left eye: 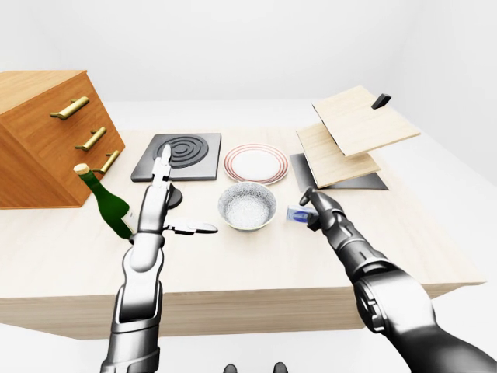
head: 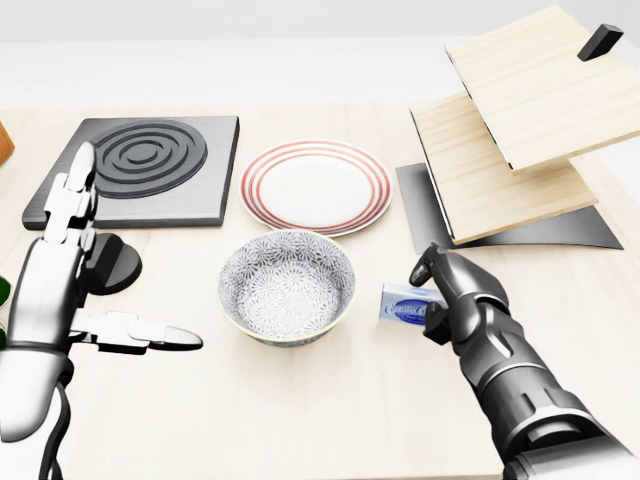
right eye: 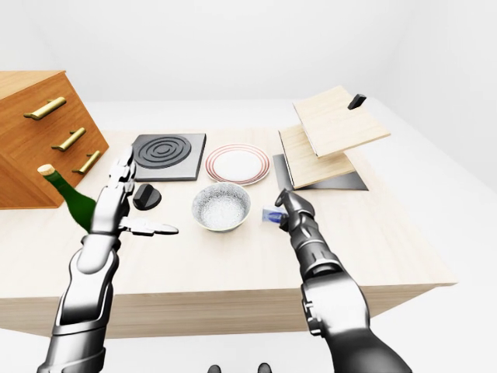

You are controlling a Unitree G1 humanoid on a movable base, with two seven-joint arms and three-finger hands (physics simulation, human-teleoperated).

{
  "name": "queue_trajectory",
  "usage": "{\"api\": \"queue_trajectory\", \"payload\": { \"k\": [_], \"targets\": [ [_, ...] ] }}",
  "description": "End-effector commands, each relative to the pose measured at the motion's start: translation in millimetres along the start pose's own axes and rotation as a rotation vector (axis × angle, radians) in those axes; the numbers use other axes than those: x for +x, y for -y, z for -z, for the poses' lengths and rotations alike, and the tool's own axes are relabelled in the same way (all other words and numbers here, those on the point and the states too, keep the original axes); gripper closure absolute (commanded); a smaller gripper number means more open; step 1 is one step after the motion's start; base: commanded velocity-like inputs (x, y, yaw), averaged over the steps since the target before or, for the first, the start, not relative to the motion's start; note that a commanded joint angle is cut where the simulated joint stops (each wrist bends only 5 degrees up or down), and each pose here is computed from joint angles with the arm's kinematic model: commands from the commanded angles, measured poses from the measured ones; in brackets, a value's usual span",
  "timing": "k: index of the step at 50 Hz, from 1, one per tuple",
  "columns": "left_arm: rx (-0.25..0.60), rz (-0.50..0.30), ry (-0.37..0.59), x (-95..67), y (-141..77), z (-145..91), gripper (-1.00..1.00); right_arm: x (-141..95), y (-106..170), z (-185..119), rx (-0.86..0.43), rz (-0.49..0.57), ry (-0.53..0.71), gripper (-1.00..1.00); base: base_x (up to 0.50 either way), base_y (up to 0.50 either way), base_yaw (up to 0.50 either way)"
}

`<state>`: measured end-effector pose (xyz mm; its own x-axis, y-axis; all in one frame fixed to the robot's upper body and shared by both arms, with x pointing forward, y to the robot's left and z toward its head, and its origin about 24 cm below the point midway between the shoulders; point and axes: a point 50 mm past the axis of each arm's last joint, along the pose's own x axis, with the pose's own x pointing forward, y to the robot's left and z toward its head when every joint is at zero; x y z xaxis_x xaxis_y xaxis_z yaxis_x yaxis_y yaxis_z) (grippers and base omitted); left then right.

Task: Pick up the cream cheese and put it in the bowl.

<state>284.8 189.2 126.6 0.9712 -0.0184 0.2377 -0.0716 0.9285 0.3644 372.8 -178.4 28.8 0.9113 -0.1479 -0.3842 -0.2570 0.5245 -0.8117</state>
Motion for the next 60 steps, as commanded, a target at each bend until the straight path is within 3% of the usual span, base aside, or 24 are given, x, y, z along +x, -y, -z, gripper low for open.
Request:
{"api": "queue_trajectory", "payload": {
  "k": [1, 6, 17, 32, 60],
  "targets": [
    [-0.047, 0.004, 0.088, -10.5, -0.4, -19.8, -1.0, 1.5, 22.7, -14.1, 0.037, 0.075, 0.055, 1.0, 0.0, 0.0, 0.0],
    [-0.041, 0.011, 0.084, -10.9, 1.9, -19.3, -1.0, -2.6, 37.3, -29.3, 0.041, 0.092, 0.15, 1.0, 0.0, 0.0, 0.0],
    [-0.033, 0.011, 0.077, -10.9, 1.8, -17.9, -1.0, -45.1, 76.9, -69.3, -0.063, 0.139, 0.428, 1.0, 0.0, 0.0, 0.0],
    [-0.035, 0.002, 0.068, -9.9, -1.3, -15.5, -1.0, -85.1, 114.2, -101.4, -0.234, 0.202, 0.535, 1.0, 0.0, 0.0, 0.0],
    [-0.039, -0.002, 0.081, -13.8, -5.8, -18.0, -1.0, -81.6, 60.9, -146.1, -0.195, 0.101, 0.636, 1.0, 0.0, 0.0, 0.0]
  ]
}}
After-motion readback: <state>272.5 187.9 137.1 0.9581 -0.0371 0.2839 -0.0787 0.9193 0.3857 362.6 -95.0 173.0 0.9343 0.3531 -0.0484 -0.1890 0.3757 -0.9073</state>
